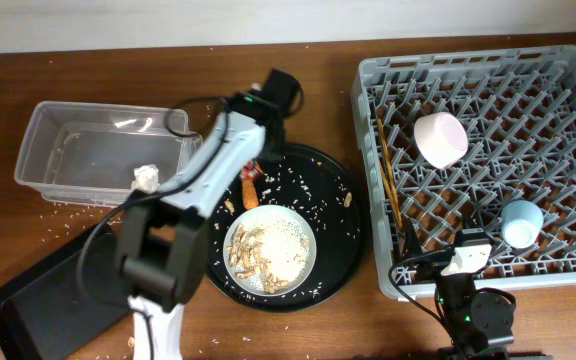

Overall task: Sort waste into correct bins and load items into the dishwasher rack
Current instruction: 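Grasp the red wrapper and drop it into the clear container, then grasp the carrot on the round tray with the left gripper, then carry the carrot to the flat black tray and release it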

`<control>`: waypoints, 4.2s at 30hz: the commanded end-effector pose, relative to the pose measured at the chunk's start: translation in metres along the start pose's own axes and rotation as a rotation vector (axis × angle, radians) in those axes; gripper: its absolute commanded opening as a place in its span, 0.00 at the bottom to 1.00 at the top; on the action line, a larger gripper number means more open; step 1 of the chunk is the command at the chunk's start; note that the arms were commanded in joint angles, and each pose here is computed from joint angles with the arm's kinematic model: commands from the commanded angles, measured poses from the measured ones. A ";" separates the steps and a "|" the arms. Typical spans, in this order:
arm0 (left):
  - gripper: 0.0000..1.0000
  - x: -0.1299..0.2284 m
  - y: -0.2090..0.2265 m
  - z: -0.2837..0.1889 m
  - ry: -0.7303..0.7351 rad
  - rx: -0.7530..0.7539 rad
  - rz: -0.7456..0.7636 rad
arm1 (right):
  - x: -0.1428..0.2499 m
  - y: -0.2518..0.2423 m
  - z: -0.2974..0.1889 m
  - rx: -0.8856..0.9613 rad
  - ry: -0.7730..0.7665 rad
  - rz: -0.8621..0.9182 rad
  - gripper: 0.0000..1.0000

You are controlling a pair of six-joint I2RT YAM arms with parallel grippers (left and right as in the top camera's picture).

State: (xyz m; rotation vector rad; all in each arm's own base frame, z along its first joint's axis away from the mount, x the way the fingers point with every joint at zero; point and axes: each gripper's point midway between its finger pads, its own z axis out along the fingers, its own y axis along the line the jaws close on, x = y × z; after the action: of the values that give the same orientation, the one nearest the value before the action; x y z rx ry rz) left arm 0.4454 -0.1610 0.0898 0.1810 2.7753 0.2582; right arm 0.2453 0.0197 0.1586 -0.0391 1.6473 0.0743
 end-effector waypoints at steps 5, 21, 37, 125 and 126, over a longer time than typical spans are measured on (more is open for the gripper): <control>0.00 -0.014 0.161 -0.034 -0.062 -0.175 -0.481 | 0.003 -0.002 0.000 0.005 0.003 0.011 0.98; 0.48 0.013 0.099 -0.030 0.087 0.037 -0.269 | 0.003 -0.002 0.000 0.005 0.003 0.011 0.98; 0.38 0.088 0.007 0.049 0.118 0.090 -0.090 | 0.003 -0.002 0.000 0.005 0.003 0.011 0.98; 0.60 0.110 -0.012 -0.088 -0.046 0.413 0.178 | 0.003 -0.002 0.000 0.005 0.003 0.011 0.98; 0.58 0.115 -0.027 -0.087 -0.041 0.425 0.236 | 0.003 -0.002 0.000 0.005 0.003 0.011 0.98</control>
State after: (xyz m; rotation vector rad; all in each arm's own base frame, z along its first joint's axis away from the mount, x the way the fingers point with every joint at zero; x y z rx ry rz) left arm 0.3157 -0.1492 0.1435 0.2733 2.7577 -0.3448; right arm 0.2453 0.0196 0.1586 -0.0394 1.6473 0.0734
